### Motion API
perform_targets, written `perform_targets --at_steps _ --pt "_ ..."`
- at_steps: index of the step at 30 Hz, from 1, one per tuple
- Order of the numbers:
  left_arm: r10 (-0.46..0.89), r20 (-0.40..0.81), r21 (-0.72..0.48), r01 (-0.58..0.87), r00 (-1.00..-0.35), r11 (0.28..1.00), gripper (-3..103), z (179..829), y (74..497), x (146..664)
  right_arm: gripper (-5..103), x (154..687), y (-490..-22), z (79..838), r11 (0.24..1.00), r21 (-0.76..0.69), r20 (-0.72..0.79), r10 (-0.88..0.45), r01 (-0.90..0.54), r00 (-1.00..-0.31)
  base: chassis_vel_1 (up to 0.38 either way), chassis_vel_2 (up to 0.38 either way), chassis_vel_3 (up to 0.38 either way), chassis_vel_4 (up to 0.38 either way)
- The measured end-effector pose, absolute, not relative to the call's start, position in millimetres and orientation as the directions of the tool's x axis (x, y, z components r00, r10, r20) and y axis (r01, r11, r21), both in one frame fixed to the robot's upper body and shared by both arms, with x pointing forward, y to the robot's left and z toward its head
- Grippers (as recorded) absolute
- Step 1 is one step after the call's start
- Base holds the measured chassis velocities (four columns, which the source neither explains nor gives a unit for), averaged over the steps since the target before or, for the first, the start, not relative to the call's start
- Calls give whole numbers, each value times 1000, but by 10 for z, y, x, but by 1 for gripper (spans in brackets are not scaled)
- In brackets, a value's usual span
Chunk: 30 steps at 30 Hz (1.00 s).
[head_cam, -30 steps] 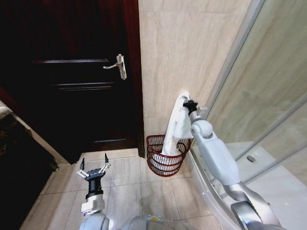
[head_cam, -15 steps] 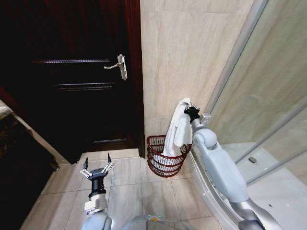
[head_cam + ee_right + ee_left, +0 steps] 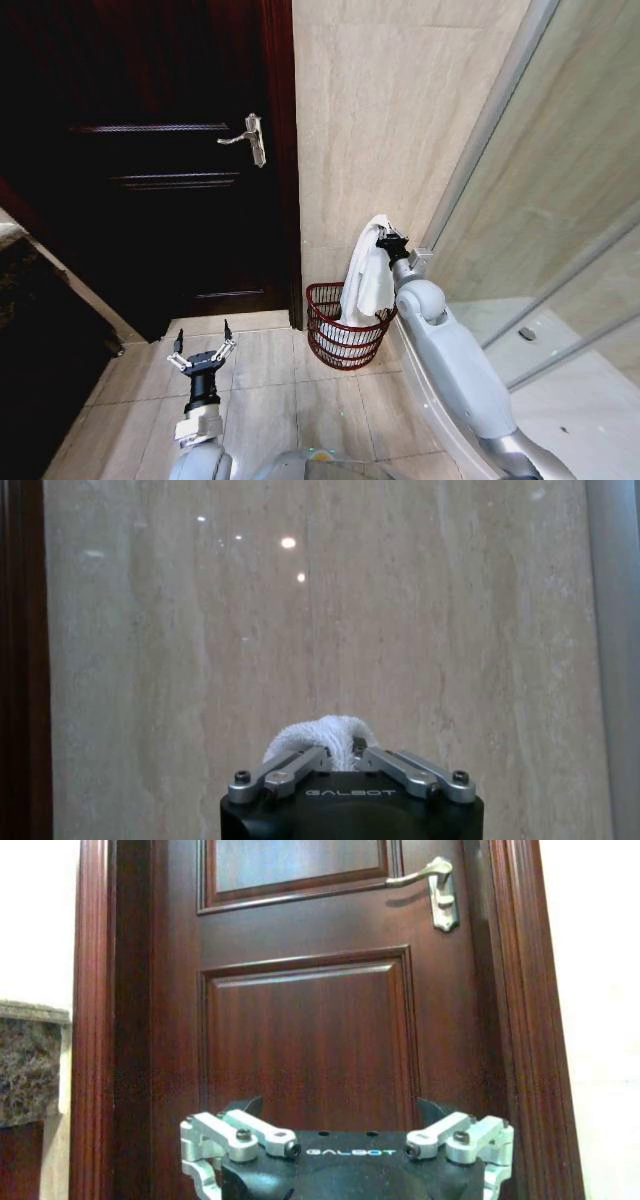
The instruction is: Discard the used towel into the hamper.
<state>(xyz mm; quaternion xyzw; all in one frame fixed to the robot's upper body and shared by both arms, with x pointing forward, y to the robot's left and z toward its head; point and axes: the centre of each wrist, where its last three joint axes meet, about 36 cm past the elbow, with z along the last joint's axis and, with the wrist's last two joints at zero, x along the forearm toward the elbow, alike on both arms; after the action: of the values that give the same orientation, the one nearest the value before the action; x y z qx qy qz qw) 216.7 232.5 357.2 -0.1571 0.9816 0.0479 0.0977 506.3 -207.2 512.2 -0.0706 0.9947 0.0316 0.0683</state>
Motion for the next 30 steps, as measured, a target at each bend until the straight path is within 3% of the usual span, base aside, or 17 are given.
perform_targets --at_steps 23,30 --pt "-308 -211 72 -329 -928 942 100 3578 2371 2142 2 5351 -1938 5175 982 68 -177 -163 -177 -971 4 -4 -7 5" --pt "-314 -215 76 -336 -925 939 100 3606 2391 2120 2 5359 -1881 4820 977 78 -139 -188 -200 -972 0 0 0 0"
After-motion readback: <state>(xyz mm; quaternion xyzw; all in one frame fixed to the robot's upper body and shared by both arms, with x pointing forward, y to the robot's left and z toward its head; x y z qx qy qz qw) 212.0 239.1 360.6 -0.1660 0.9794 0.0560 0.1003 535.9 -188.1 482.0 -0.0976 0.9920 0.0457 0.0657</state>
